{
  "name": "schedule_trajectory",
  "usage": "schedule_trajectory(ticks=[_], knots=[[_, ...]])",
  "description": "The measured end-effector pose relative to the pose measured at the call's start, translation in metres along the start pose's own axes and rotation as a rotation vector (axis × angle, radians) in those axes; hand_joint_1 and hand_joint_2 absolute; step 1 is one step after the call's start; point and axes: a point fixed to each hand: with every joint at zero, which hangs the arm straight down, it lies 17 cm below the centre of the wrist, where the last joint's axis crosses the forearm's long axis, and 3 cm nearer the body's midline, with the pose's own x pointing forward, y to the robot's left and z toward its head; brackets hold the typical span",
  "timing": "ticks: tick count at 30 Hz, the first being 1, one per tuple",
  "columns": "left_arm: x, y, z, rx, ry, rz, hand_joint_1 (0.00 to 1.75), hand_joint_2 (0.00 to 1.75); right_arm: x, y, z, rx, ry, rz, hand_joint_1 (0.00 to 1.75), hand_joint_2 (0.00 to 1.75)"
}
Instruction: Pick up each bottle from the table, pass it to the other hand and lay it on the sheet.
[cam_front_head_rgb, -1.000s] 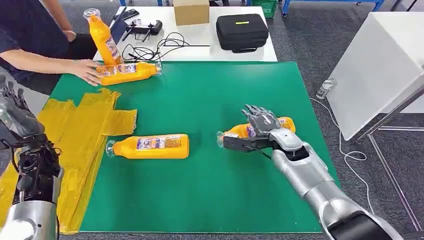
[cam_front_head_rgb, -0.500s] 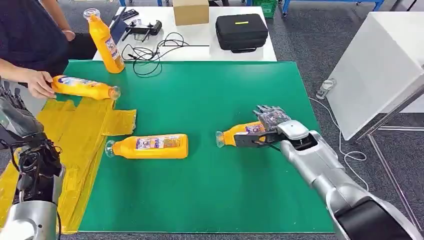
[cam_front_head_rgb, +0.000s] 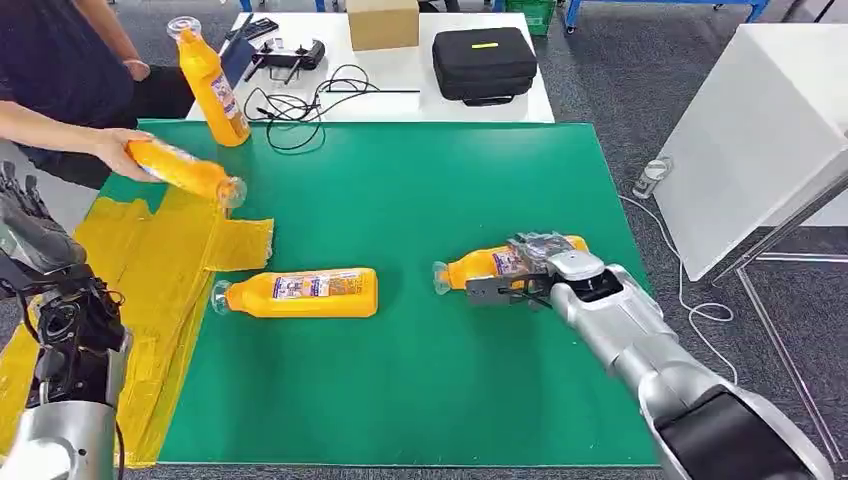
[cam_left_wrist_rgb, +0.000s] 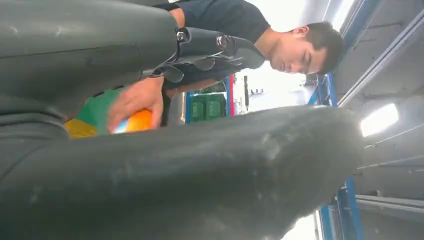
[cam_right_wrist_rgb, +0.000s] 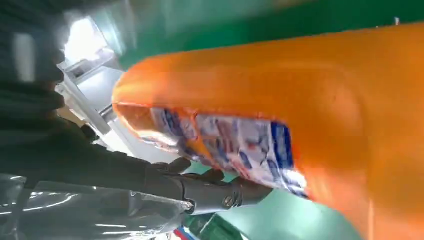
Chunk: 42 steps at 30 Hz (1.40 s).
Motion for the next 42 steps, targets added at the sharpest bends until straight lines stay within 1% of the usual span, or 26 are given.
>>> schedule_trajectory(ticks=[6,12,17,23,30,37,38,39,42], knots=[[0.0,-0.001,0.0,-0.001,0.001,0.002,0.0,0.0,-0.005,0.019,-0.001,0.046,0.036,-0.016,0.0,1.75],[-0.001,-0.003,0.002,-0.002,0.004,0.008,0.0,0.0,-0.023,0.04,-0.001,0.074,0.072,-0.047,0.0,1.75],[-0.001,-0.009,0.003,-0.014,0.006,0.018,0.0,0.0,-0.038,0.047,-0.001,0.075,0.108,-0.098,0.0,1.75],[-0.001,-0.014,0.001,-0.016,0.011,0.024,0.0,0.0,-0.046,0.057,-0.001,0.082,0.127,-0.14,0.0,1.75],[-0.003,-0.016,0.002,-0.017,0.018,0.028,0.0,0.0,-0.051,0.062,-0.001,0.078,0.151,-0.174,0.0,1.75],[-0.002,-0.021,0.001,-0.022,0.02,0.034,0.0,0.0,-0.053,0.071,-0.002,0.084,0.15,-0.199,0.0,1.75],[-0.002,-0.021,0.001,-0.023,0.019,0.035,0.0,0.0,-0.054,0.071,-0.002,0.084,0.15,-0.201,1.66,1.75],[-0.002,-0.022,0.0,-0.023,0.019,0.035,0.0,0.0,-0.054,0.071,-0.002,0.085,0.15,-0.203,1.75,1.75],[-0.002,-0.024,0.0,-0.026,0.021,0.034,0.0,0.0,-0.053,0.074,-0.002,0.088,0.143,-0.208,1.75,1.75]])
